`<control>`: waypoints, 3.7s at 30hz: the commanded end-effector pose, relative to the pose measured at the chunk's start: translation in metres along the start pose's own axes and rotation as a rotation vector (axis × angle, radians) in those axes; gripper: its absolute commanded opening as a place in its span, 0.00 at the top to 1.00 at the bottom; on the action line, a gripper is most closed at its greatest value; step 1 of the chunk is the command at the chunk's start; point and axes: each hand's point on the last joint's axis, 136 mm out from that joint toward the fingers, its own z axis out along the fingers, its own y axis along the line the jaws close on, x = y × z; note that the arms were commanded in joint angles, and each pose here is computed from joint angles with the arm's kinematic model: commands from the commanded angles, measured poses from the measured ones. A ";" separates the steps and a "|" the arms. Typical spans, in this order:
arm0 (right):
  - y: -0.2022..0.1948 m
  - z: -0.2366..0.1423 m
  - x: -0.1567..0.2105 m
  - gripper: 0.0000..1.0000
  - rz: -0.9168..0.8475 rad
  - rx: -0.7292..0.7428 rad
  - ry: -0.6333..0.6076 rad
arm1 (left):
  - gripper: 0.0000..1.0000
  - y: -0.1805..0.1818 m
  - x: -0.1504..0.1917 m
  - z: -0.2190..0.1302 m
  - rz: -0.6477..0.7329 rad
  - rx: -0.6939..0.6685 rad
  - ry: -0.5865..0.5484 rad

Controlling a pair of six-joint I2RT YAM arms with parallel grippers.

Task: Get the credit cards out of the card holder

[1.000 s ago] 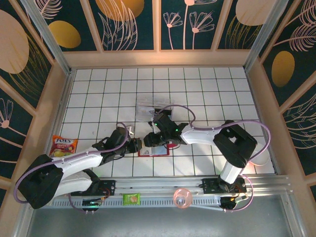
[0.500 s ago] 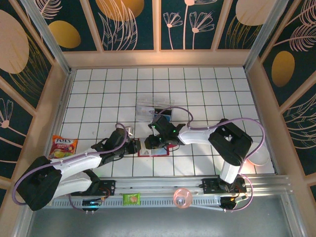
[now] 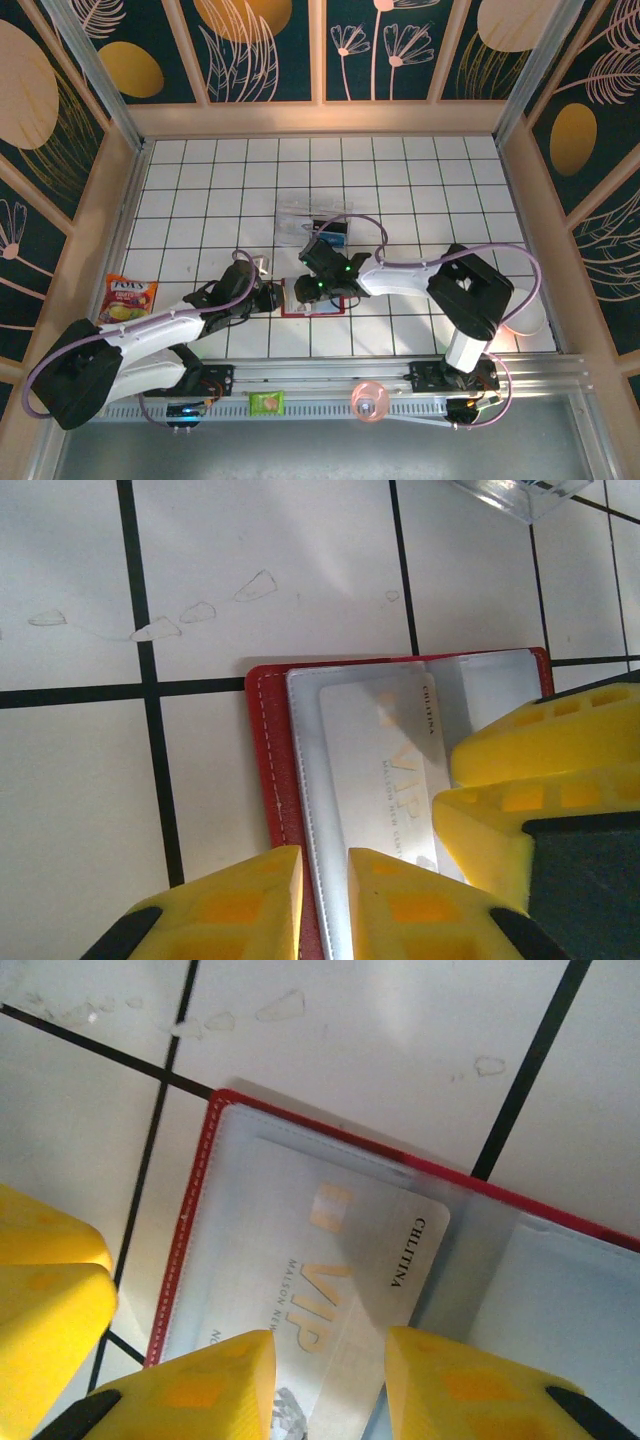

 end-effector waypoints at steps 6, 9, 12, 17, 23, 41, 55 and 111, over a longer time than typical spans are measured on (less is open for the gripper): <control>0.007 -0.023 -0.018 0.73 0.031 -0.104 -0.042 | 0.85 -0.024 -0.008 0.009 0.038 0.070 0.039; 0.009 -0.020 -0.014 0.74 0.049 -0.150 -0.010 | 0.90 -0.017 -0.004 0.019 0.034 0.041 0.063; 0.010 -0.018 -0.012 0.74 0.054 -0.163 0.015 | 0.93 -0.009 -0.003 0.024 0.032 0.004 0.068; 0.005 -0.012 -0.003 0.74 0.074 -0.168 0.060 | 0.97 0.003 0.003 0.026 0.028 -0.051 0.090; -0.007 -0.002 0.005 0.75 0.107 -0.139 0.097 | 0.99 0.011 0.017 0.027 0.005 -0.063 0.137; -0.022 0.007 0.014 0.75 0.179 -0.161 0.131 | 1.00 0.013 0.027 0.027 -0.014 -0.047 0.169; -0.026 0.001 0.012 0.97 0.207 -0.196 0.112 | 1.00 0.015 0.029 0.028 -0.010 -0.055 0.178; -0.034 -0.041 -0.001 1.00 0.065 0.012 0.002 | 1.00 0.007 0.018 0.033 0.033 -0.041 0.155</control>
